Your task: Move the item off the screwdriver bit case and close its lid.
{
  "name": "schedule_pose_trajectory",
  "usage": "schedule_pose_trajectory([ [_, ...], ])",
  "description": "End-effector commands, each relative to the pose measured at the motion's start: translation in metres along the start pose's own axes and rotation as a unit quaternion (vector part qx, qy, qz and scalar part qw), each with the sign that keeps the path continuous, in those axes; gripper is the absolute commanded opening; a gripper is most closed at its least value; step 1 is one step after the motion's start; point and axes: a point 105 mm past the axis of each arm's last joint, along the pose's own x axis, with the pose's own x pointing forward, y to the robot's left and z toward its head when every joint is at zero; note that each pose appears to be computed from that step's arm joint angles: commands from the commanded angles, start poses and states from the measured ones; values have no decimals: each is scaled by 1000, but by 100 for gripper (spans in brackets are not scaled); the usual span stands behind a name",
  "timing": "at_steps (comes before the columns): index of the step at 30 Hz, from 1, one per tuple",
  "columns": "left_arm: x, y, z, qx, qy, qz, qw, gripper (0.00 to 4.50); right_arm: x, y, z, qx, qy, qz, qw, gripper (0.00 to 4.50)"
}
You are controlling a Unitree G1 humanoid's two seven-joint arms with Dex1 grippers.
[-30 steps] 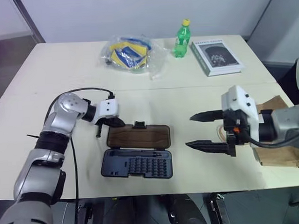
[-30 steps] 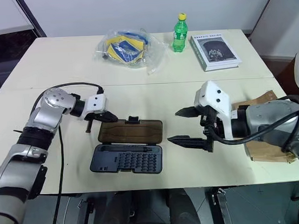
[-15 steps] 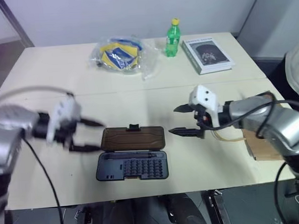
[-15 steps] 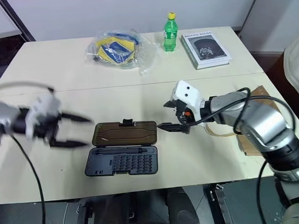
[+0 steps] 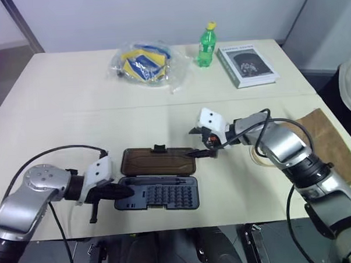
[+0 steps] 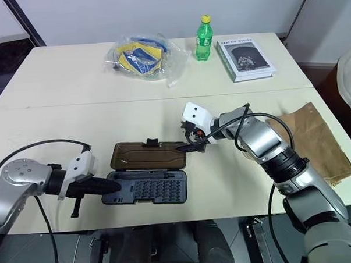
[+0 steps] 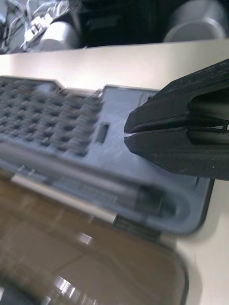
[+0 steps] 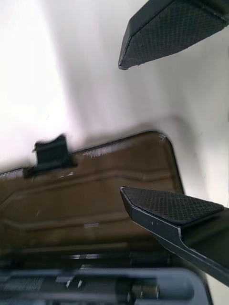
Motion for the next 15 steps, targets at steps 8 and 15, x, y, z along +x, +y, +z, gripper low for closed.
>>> schedule_pose_trajectory([
  [8, 7, 4, -16, -3, 21, 12, 1000, 0, 24, -2, -5, -50, 23, 20, 998, 72],
  [15, 5, 7, -22, -25, 17, 19, 999, 0, 34, -1, -8, -70, 35, 28, 997, 46],
])
